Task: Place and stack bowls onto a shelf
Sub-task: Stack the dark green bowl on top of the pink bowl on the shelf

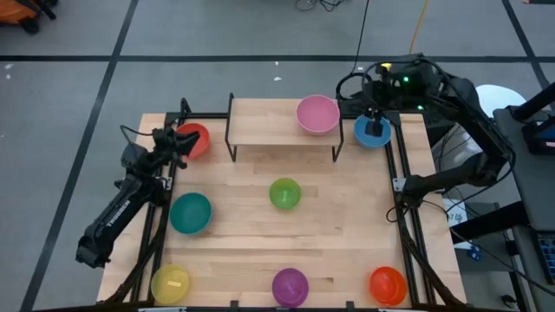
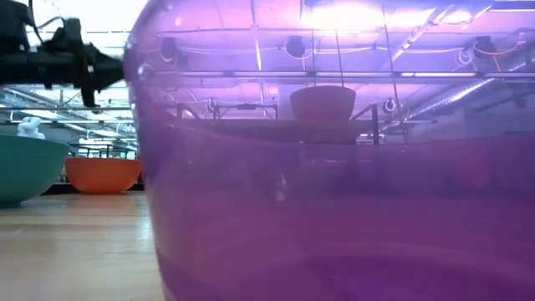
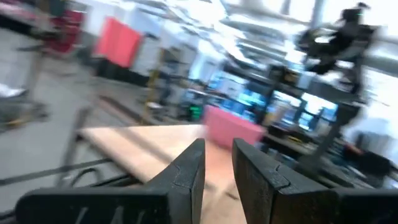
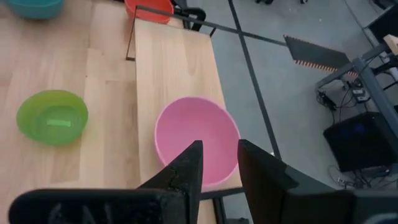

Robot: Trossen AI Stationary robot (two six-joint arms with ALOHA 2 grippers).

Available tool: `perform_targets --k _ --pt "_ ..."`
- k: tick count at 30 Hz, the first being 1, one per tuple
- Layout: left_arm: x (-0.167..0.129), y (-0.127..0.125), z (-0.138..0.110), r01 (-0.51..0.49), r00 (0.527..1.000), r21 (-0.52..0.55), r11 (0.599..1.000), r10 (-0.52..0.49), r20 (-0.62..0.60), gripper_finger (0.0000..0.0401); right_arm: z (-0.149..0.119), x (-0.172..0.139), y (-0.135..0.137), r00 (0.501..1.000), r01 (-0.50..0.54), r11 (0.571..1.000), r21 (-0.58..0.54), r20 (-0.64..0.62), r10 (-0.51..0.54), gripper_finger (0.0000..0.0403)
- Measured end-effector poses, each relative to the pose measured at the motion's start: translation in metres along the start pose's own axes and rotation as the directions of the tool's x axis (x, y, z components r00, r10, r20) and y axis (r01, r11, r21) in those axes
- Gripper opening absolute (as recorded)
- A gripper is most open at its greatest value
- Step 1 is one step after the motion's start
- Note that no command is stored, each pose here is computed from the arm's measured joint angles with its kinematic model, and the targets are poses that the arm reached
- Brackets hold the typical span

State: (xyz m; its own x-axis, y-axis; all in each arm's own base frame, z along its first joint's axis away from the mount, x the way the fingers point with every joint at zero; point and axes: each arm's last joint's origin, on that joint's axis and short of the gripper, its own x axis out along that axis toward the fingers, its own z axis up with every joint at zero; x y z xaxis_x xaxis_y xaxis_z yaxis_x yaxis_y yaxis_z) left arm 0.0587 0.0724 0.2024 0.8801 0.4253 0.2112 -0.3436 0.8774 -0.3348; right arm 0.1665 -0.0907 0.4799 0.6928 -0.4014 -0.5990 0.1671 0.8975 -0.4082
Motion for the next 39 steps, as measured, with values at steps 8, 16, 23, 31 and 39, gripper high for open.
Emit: perform_targets --k 8,16,23,31,39 --pt "-0.006 -0.045 0.061 0.028 0.989 0.146 0.989 -0.006 -0.148 0.0085 -0.012 -0.014 0.007 0.997 -0.038 0.998 0.041 -0.067 0.041 0.0096" --pt "-0.014 -0.062 0.086 -0.170 0.839 0.076 0.982 0.185 -0.511 0.0085 -0.021 -0.018 0.014 0.982 -0.136 0.990 0.035 -0.130 0.140 0.0096" --pt "-0.003 -0.060 0.087 -0.236 0.705 -0.008 0.972 0.166 -0.689 0.0085 -0.025 -0.018 0.024 0.958 -0.203 0.979 0.033 -0.201 0.206 0.0093" --pt "-0.005 -0.058 0.066 -0.463 0.392 -0.109 0.880 0.093 -0.915 0.0085 -0.024 -0.018 0.027 0.954 -0.215 0.975 0.058 -0.201 0.222 0.0079" --pt "-0.019 -0.058 0.055 -0.607 0.068 0.082 0.790 0.155 -0.986 0.0085 -0.023 -0.018 0.027 0.956 -0.220 0.975 0.025 -0.195 0.221 0.0078"
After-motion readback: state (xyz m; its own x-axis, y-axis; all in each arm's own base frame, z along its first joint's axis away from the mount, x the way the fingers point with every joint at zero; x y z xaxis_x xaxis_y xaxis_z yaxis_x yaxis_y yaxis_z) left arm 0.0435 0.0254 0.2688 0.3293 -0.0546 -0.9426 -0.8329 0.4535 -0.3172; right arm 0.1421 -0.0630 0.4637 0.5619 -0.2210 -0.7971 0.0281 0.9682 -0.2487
